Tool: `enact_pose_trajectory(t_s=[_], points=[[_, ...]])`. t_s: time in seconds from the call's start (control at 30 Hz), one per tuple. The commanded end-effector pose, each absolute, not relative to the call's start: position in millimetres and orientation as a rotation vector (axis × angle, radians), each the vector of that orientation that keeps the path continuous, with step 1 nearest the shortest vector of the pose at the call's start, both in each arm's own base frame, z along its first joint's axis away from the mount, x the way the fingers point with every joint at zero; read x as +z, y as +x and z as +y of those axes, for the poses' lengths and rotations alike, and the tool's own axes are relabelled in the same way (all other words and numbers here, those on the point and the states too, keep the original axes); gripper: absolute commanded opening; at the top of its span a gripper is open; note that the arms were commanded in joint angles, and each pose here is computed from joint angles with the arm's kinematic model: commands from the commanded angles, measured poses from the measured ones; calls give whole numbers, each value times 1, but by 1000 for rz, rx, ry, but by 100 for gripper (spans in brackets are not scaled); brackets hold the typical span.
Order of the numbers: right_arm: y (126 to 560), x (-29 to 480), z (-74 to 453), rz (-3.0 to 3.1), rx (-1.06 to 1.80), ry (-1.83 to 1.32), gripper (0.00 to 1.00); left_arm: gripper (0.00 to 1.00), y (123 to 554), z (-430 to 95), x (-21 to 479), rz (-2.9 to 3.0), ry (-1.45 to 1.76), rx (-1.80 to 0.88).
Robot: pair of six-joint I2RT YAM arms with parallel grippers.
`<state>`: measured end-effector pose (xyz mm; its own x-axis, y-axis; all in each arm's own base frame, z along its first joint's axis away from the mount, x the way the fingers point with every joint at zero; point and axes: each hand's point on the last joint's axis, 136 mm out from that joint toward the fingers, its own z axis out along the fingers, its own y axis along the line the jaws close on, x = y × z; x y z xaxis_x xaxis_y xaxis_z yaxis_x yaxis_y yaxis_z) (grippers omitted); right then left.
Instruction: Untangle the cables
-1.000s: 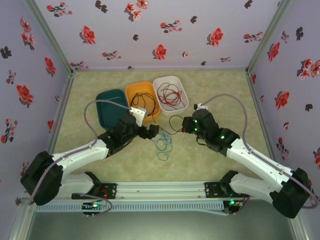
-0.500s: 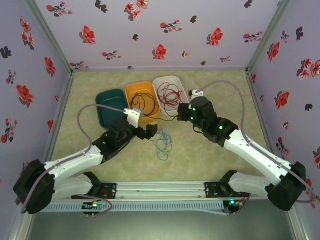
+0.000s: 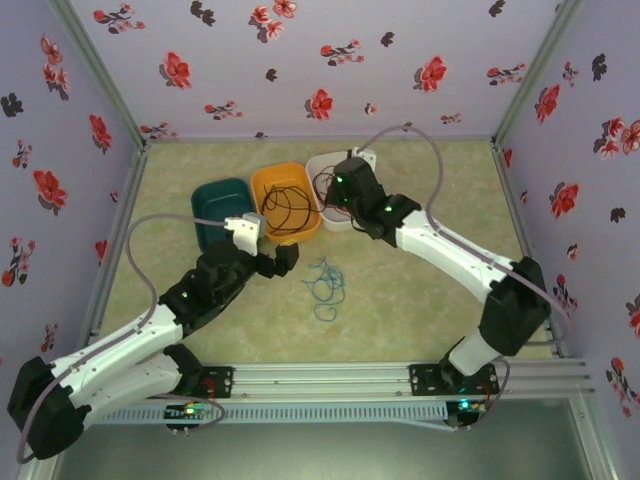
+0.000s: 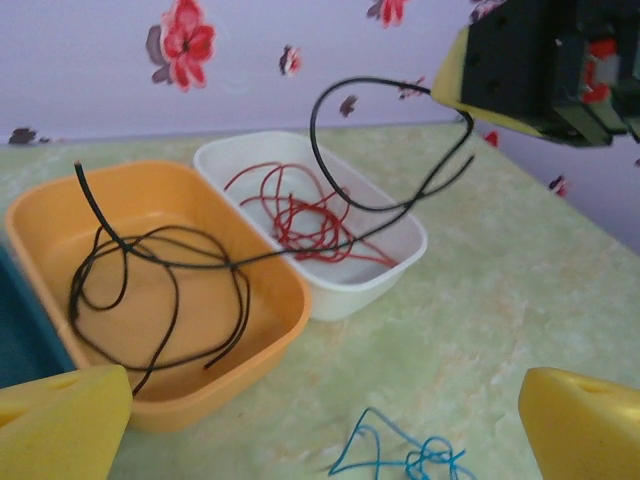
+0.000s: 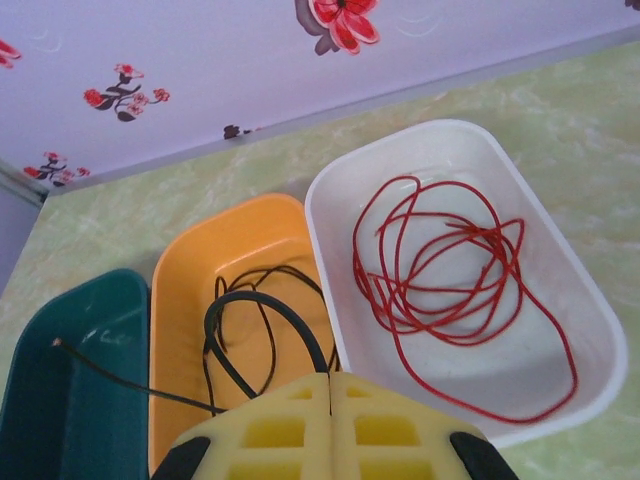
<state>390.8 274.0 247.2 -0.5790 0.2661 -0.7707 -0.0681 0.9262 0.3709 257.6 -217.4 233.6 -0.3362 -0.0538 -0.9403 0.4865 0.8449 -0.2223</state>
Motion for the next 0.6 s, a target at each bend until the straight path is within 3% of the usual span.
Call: enact_pose_trajectory(t_s=[0.0,0.57], points=[[411,249,271,2121,415,258,0,100,256,-208,244,1880,289,-536],[432,196,292,2209,404,370,0,100,264,-182,232,2051,198,-434]])
